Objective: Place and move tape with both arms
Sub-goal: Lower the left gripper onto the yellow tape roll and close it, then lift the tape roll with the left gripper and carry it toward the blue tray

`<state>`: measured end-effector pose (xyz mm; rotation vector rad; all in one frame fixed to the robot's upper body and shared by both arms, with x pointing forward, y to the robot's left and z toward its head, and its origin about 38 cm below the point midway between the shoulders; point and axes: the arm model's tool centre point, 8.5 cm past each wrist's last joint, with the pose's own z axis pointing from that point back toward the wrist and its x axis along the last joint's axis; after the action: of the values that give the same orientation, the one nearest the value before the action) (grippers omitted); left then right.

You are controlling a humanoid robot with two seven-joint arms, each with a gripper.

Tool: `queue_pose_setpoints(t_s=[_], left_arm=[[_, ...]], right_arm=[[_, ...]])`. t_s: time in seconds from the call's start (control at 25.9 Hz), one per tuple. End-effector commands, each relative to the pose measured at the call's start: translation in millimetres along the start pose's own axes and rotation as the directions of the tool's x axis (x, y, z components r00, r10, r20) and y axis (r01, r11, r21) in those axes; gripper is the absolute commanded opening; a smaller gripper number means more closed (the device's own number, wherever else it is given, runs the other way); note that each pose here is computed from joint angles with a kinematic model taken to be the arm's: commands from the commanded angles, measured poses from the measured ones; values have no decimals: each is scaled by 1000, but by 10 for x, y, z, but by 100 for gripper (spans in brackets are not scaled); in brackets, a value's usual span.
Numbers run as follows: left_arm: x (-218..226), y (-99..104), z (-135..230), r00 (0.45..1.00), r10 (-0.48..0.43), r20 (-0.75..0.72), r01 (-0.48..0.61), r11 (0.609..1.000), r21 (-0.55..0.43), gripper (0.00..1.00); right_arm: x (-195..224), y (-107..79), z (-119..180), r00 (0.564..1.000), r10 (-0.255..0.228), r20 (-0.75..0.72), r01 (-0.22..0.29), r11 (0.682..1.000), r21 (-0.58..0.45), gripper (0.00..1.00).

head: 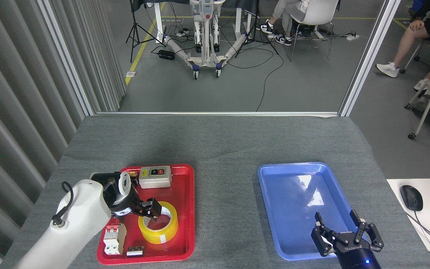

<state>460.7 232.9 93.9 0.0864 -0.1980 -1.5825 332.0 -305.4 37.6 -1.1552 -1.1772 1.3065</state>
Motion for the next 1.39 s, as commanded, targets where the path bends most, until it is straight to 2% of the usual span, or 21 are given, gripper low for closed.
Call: queue_pose_setpoints(t_s=[0.0, 0.12, 0.35, 0.66, 0.85, 1.04, 1.12, 1.2, 1.35], left_arm=[[66, -6, -28, 1000, -8, 9, 8, 1000, -3, 100], [102, 22, -39, 1000, -16, 15, 16, 999, 30, 100], [101, 163, -120, 1000, -24, 6, 23, 978, 209, 100], [-36, 93, -382, 999, -34, -33, 39, 984, 171, 100], [-115, 69, -441, 999, -33, -41, 39, 988, 150, 100], [-74, 50, -473, 997, -71, -37, 75, 987, 144, 99], [-50, 52, -486, 995, -91, -34, 95, 983, 156, 87], [-43, 74, -485, 994, -108, -28, 111, 977, 179, 83], [-38, 118, -494, 991, -129, -21, 130, 963, 237, 58]], right_arm=[[14, 2, -5, 1000, -4, 0, 4, 1000, 0, 100], [19, 3, -5, 1000, -6, 0, 6, 1000, 0, 100], [17, 13, -4, 1000, -6, 0, 6, 1000, 3, 100], [15, 24, -3, 1000, -7, -2, 7, 1000, 6, 100], [15, 24, -3, 1000, -7, -2, 7, 1000, 6, 100], [14, 29, -2, 1000, -7, -2, 7, 1000, 7, 100], [10, 28, 2, 1000, -5, -2, 5, 1000, 8, 100], [10, 28, 2, 1000, -5, -2, 5, 1000, 8, 100], [10, 28, 2, 1000, -5, -2, 5, 1000, 8, 100]])
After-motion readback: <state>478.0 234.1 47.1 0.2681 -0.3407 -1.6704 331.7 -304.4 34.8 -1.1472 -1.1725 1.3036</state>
